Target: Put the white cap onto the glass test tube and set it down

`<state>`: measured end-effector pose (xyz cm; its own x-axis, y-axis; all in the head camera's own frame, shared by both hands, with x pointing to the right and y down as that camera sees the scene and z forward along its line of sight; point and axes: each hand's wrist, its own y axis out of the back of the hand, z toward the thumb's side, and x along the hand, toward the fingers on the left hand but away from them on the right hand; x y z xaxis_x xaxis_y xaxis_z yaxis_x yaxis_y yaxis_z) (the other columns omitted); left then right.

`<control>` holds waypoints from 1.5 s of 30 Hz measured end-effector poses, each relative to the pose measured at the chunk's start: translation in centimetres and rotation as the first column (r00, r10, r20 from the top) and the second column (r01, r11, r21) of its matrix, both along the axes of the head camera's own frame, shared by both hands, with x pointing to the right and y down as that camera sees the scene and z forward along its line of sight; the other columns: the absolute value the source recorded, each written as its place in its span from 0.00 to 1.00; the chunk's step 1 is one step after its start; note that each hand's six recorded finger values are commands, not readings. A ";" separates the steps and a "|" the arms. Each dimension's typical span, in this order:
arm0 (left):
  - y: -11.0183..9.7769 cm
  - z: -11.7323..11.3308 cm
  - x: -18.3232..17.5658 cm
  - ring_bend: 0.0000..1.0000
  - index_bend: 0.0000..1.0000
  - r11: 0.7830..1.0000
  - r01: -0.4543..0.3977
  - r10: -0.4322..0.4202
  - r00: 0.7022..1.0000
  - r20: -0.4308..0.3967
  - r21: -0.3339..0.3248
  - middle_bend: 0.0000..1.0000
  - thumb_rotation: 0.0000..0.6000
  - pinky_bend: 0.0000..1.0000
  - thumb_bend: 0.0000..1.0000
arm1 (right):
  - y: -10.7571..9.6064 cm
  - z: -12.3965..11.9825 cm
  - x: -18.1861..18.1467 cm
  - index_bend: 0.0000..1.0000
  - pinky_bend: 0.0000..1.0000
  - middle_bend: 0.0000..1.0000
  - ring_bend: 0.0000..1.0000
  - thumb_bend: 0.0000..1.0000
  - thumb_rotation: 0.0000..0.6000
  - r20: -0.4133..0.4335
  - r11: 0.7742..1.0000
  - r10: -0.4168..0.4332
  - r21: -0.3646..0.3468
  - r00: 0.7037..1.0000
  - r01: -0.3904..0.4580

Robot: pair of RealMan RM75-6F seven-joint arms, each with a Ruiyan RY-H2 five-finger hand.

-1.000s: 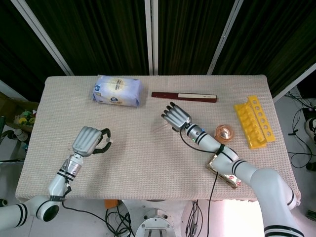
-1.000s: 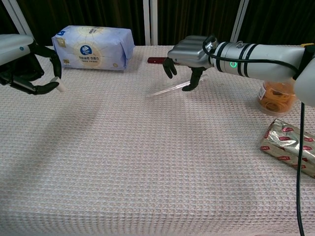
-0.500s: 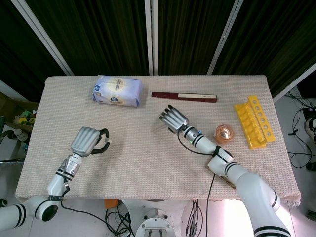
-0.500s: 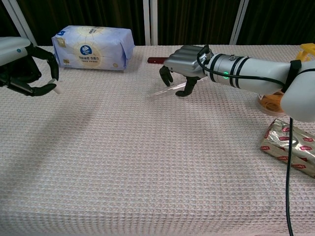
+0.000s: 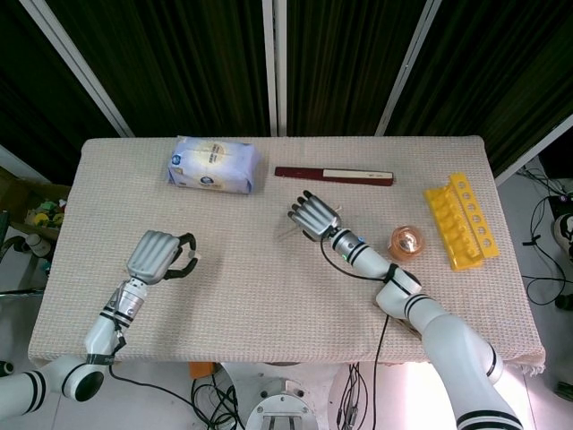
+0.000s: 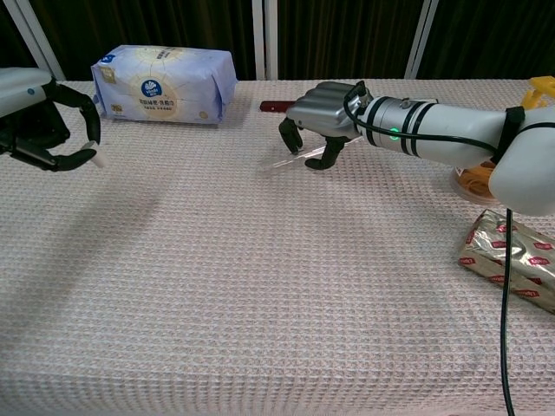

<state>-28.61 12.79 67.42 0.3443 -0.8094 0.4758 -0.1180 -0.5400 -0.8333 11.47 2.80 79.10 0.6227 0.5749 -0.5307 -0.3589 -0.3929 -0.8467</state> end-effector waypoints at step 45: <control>-4.8 -6.6 -0.7 0.88 0.62 0.979 0.172 -0.131 0.940 -0.315 0.105 0.94 0.80 1.00 0.49 | -0.9 -7.6 1.4 0.81 0.45 0.68 0.52 0.60 1.00 0.545 0.972 0.212 -0.028 0.811 -0.235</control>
<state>-29.33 7.98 60.85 0.3247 -0.9107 0.2552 -0.4497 -0.3860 -0.8054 12.89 1.92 71.51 0.6540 0.7467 -0.1213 0.2548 -0.3684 -0.8941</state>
